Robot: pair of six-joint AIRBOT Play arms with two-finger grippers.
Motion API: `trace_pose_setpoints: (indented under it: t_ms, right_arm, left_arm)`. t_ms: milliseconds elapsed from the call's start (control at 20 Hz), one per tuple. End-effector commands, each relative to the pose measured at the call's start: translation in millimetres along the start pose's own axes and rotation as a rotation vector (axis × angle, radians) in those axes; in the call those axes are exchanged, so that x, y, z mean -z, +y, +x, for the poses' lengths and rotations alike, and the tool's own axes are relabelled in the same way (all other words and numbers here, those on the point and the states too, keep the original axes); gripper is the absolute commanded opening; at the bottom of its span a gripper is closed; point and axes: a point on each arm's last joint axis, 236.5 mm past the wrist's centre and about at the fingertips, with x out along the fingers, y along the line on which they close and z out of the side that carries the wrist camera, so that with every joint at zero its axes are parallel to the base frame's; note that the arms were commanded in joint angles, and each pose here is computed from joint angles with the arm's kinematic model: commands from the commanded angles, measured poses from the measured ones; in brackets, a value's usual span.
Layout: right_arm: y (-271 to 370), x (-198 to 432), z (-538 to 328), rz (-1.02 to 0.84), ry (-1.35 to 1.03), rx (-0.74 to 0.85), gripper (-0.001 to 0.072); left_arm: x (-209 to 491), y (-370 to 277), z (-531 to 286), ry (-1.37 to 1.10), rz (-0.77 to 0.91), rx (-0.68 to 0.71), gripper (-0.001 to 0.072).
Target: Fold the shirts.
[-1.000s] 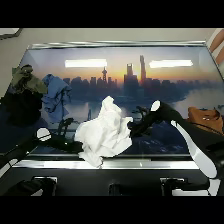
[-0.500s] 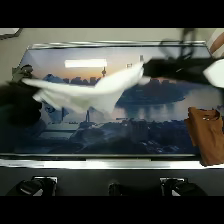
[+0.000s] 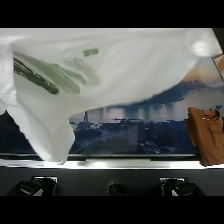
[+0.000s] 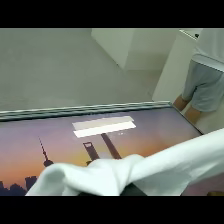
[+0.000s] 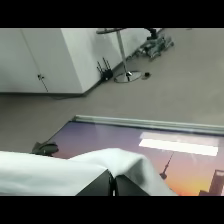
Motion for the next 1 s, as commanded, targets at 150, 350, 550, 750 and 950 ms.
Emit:
trace_pose_setpoints:
  t_ms: [150, 350, 550, 750, 950]
  right_arm:
    - [-53.9, 122.2, 48.7, 0.143, 0.48, 0.159, 0.0043]
    - [-107.7, 260.9, 126.2, 0.24, 0.88, 0.239, 0.0043]
    - [-152.3, 344.8, 216.7, 0.317, 0.883, 0.268, 0.0043]
    - [-166.0, 383.0, 255.6, 0.455, 0.837, 0.296, 0.0044]
    - [-164.4, 416.0, 263.1, 0.632, 0.875, 0.34, 0.0044]
  left_arm:
    - [90.0, 81.8, 68.4, 0.367, 0.093, -0.271, 0.003]
    - [213.7, 118.7, 165.3, 0.685, 0.1, -0.294, 0.003]
    - [304.8, 154.0, 244.5, 0.819, 0.092, -0.31, 0.0031]
    - [371.5, 170.9, 277.6, 0.948, 0.055, -0.325, 0.0031]
    - [412.4, 153.9, 289.8, 1.02, -0.098, -0.285, 0.004]
